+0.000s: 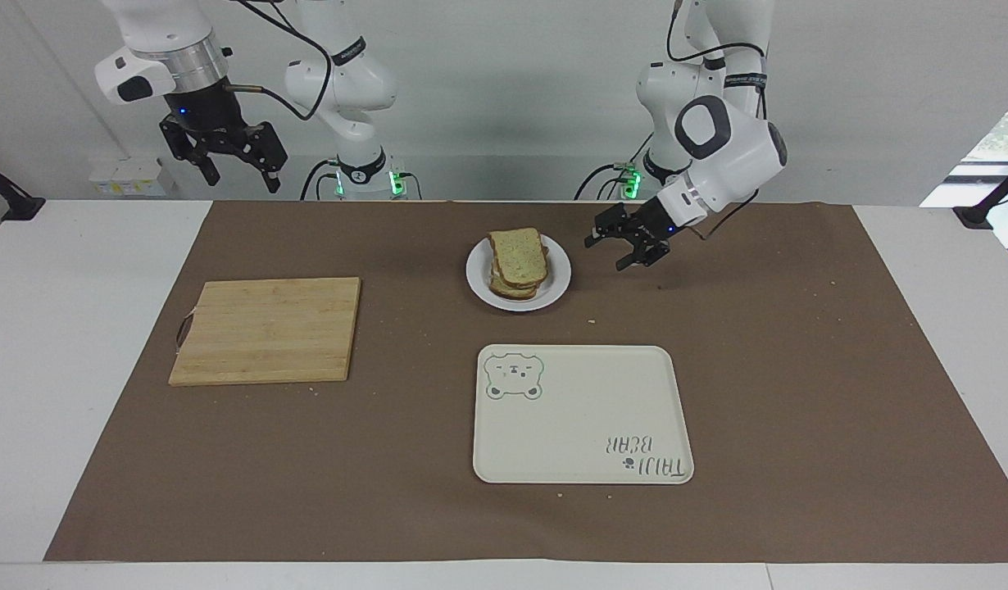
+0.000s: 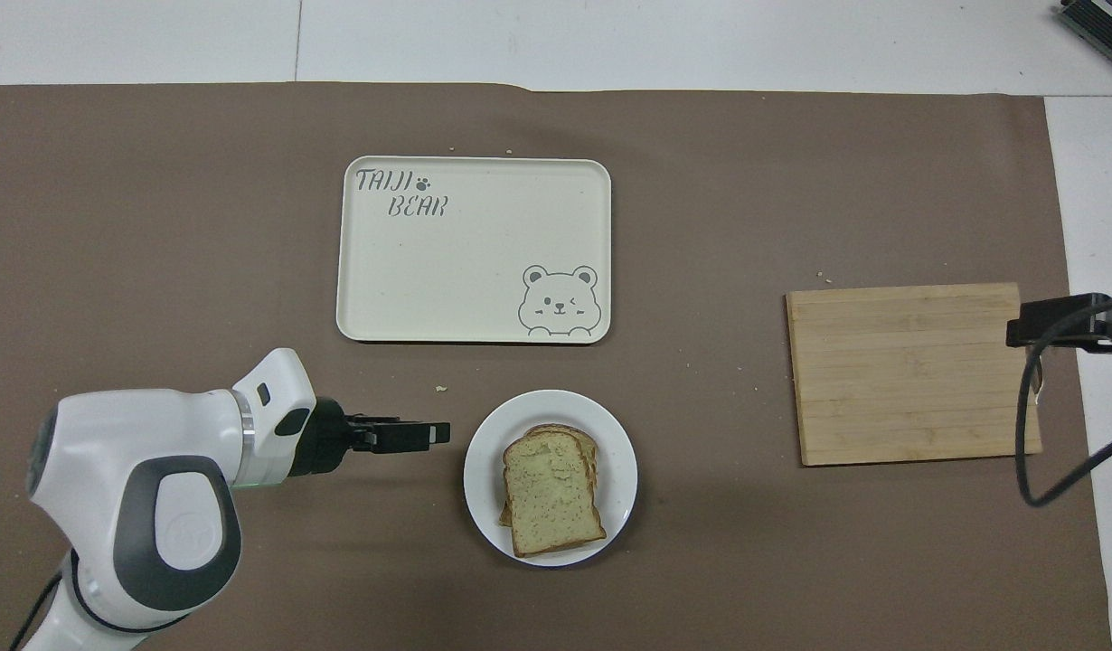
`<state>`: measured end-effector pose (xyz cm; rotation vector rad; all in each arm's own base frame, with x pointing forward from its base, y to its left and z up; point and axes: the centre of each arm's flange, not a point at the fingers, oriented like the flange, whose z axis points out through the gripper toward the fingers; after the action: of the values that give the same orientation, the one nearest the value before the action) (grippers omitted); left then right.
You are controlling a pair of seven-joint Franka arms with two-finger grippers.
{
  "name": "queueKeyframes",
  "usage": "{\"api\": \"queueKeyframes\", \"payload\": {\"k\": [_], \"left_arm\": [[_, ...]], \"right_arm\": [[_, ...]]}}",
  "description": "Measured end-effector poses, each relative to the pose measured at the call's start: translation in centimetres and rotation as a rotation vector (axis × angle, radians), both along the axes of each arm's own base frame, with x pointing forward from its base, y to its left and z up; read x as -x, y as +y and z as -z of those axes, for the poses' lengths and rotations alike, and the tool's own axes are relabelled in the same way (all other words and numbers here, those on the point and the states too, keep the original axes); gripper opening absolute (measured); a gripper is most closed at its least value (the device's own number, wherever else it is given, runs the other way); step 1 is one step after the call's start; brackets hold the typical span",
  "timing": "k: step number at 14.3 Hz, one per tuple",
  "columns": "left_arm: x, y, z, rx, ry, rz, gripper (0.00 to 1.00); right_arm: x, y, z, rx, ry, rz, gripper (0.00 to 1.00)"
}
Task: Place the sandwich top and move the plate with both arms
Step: 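Reach the left gripper to the white plate rim and grasp it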
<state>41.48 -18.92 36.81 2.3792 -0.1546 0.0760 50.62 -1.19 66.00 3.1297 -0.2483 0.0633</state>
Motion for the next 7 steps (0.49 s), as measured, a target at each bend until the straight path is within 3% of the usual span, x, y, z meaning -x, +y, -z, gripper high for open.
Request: {"api": "queueKeyframes", "payload": {"k": [3,4,7], "left_arm": [[2.3,-0.8,4.0,0.054,0.015,-0.005,0.96],[2.5,-0.8,4.9,0.066,0.025,-0.013,0.89],[3.1,-1.2,6.6,0.090,0.061,-0.035,0.85]], "right_arm": [[0.0,0.0,0.2,0.002,0.004,-0.062,1.00],[0.0,0.0,0.3,0.003,0.005,-0.069,1.00],[-0.2,-0.2,0.2,0.015,0.001,-0.079,1.00]]}}
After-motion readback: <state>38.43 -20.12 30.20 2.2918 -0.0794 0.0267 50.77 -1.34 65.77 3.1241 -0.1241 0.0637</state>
